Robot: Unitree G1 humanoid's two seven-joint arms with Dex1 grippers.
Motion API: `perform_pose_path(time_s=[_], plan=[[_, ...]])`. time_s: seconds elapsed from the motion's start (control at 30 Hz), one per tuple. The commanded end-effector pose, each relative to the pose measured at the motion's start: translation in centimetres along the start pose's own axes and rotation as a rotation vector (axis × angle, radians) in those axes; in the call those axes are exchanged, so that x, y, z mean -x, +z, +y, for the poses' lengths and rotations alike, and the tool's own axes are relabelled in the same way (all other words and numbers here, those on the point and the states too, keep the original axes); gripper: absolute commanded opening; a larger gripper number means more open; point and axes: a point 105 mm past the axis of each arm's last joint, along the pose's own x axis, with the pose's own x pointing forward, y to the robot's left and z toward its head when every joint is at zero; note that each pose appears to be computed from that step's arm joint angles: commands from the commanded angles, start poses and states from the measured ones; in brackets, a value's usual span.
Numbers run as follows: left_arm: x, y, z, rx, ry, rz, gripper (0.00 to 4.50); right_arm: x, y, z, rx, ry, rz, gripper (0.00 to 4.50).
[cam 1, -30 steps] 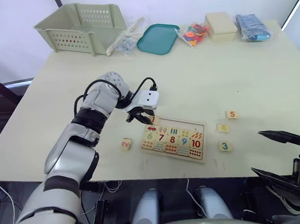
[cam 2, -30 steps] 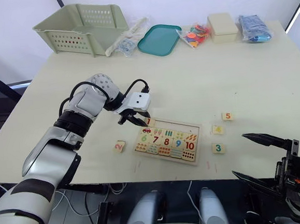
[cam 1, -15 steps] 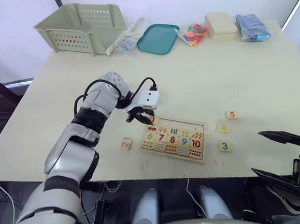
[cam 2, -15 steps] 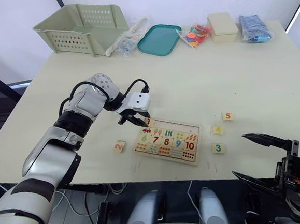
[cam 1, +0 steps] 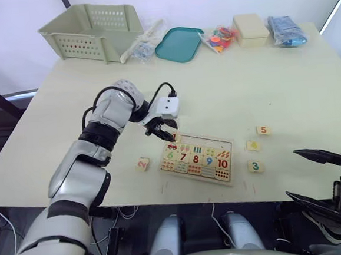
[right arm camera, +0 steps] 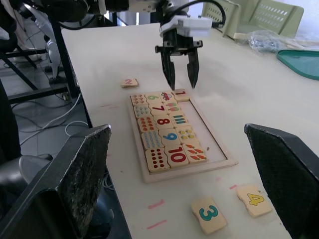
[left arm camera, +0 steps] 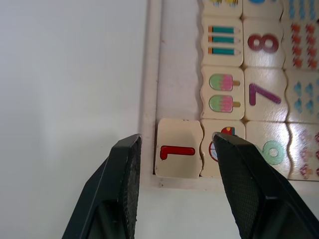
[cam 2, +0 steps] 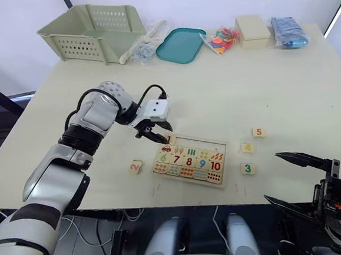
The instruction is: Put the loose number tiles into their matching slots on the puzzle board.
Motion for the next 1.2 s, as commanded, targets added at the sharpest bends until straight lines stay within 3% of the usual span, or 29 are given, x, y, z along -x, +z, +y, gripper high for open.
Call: perform_pose_path(time_s=[0.03,0.13,0.27,0.37,0.4,0.47,0.5,1.2], plan=[[2.7,1.6,0.4,0.017,0.026,-0.097,2.4,-0.1,0.6,0.2,0.023,0.01,-0.021,4.5],[3.3,1.6,0.6,0.018,0.053,-0.156,2.4,-0.2,0.6,0.2,0.026,0.008,-0.025,4.5],[3.1,0.2,0.5,0.029,0.071,-0.154,2.4,-0.3,0.6,0.1,0.03,0.008,-0.027,4.5],[2.8,-0.5,0.4,0.042,0.086,-0.177,1.36,-0.3,0.6,0.0,0.031,0.008,-0.028,4.5],[2.6,-0.9,0.3,0.037,0.091,-0.173,1.27,-0.4,0.6,0.0,0.032,0.009,-0.029,4.5],[2.2,-1.4,0.1,0.043,0.087,-0.181,0.3,-0.4,0.6,0.0,0.034,0.011,-0.031,4.5],[2.0,-1.5,0.0,0.042,0.083,-0.178,0.08,-0.4,0.6,-0.1,0.035,0.012,-0.032,4.5],[0.6,-3.6,-0.3,0.0,0.074,-0.059,0.08,-0.5,0.4,0.1,0.034,0.01,-0.032,4.5]])
